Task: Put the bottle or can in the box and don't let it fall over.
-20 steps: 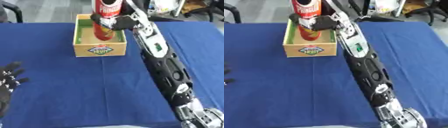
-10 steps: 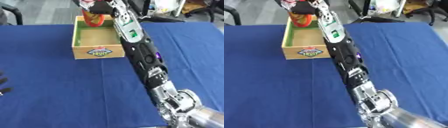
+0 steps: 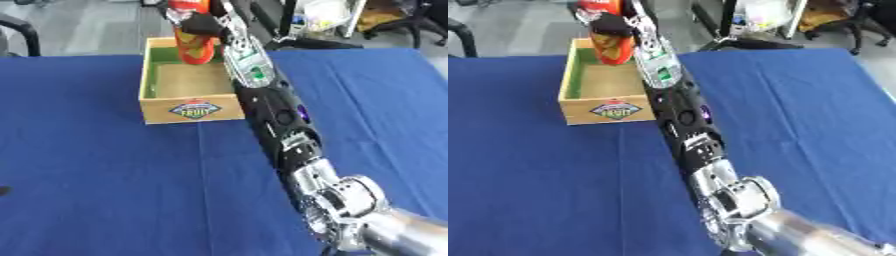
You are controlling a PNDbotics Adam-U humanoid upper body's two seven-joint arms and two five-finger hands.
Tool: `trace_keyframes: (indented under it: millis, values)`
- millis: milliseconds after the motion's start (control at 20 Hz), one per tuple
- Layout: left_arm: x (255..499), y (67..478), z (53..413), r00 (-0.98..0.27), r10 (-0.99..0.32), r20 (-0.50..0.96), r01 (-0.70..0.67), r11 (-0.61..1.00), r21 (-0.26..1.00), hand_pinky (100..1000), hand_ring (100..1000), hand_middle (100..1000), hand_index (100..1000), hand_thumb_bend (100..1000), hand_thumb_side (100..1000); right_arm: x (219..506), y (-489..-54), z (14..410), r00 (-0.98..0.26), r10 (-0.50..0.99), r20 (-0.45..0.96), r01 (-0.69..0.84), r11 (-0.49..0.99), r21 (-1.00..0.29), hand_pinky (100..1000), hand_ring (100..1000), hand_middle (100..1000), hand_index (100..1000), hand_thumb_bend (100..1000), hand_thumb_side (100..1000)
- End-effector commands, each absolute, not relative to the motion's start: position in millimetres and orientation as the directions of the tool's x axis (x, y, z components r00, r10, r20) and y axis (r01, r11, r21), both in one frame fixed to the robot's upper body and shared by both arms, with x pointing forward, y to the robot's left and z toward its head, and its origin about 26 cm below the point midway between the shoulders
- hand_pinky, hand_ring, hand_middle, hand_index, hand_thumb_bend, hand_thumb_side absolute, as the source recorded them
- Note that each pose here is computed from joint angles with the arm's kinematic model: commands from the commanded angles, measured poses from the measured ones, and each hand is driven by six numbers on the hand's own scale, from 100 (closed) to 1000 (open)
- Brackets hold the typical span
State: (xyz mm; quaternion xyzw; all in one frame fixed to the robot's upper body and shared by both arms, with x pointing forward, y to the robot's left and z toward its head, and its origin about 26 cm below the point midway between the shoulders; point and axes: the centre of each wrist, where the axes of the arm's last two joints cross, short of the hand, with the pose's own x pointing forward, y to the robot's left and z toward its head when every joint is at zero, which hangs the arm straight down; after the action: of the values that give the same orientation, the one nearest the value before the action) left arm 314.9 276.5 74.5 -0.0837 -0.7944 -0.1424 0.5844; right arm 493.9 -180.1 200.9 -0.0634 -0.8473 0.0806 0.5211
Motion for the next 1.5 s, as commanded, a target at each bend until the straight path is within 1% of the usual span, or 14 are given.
trace_keyframes:
  millis: [50,350,550,650,950,1100,1150,1200,1250,1300,1350,1400,1450,1500]
  values:
    - [317,275,83,-0.33,-0.031,0.943,0.307,0.941,0.138,777,916,915,931,398,939,497,-192,201,-0.429,0.188,0.883,0.072,0.982,-0.174,447,456,389,474,210,100]
    - [317,276,84,-0.334,-0.031,0.942,0.304,0.943,0.138,777,916,915,932,398,939,496,-200,169,-0.354,0.171,0.92,0.105,0.984,-0.143,451,458,391,477,202,100]
    - [317,276,84,-0.334,-0.031,0.942,0.303,0.943,0.139,777,916,915,932,398,939,496,-200,165,-0.348,0.166,0.923,0.108,0.985,-0.137,451,458,391,477,202,100]
    - [317,276,84,-0.334,-0.032,0.942,0.302,0.943,0.14,777,916,910,932,398,940,494,-202,153,-0.32,0.158,0.934,0.115,0.985,-0.127,495,490,427,508,196,100]
    - [316,277,83,-0.334,-0.035,0.942,0.299,0.944,0.14,777,916,910,932,398,940,489,-202,131,-0.296,0.157,0.942,0.119,0.985,-0.126,564,579,478,552,272,100]
    - [316,278,83,-0.333,-0.035,0.942,0.297,0.945,0.14,777,916,909,933,399,940,487,-202,128,-0.303,0.172,0.937,0.119,0.983,-0.142,642,739,572,637,407,100]
    - [316,278,83,-0.333,-0.035,0.942,0.297,0.945,0.14,777,916,909,933,399,940,487,-203,128,-0.309,0.18,0.934,0.122,0.981,-0.149,647,747,578,643,416,100]
    - [316,278,83,-0.332,-0.035,0.942,0.296,0.945,0.14,777,916,909,933,399,940,487,-202,129,-0.314,0.188,0.931,0.125,0.98,-0.156,697,809,641,709,495,100]
    - [316,278,83,-0.332,-0.035,0.943,0.296,0.945,0.14,777,916,909,933,399,940,487,-202,130,-0.32,0.2,0.926,0.128,0.978,-0.167,712,829,668,731,520,100]
    - [316,278,82,-0.332,-0.035,0.943,0.296,0.945,0.14,777,917,909,933,400,940,487,-202,131,-0.325,0.211,0.922,0.13,0.975,-0.178,736,867,717,774,567,147]
    - [316,278,82,-0.331,-0.035,0.943,0.296,0.945,0.139,777,917,909,933,400,940,487,-202,131,-0.331,0.222,0.917,0.13,0.973,-0.188,749,884,738,795,589,170]
    - [316,278,82,-0.331,-0.036,0.943,0.296,0.945,0.139,777,917,909,933,400,940,487,-202,132,-0.335,0.23,0.913,0.131,0.972,-0.197,774,920,777,835,638,222]
    - [315,278,82,-0.33,-0.036,0.943,0.295,0.945,0.139,777,917,909,933,400,940,487,-202,133,-0.341,0.239,0.909,0.13,0.97,-0.205,781,934,794,849,657,240]
    - [315,278,82,-0.33,-0.036,0.943,0.295,0.945,0.14,777,917,909,933,400,940,487,-202,134,-0.347,0.245,0.905,0.13,0.968,-0.212,806,971,837,882,695,269]
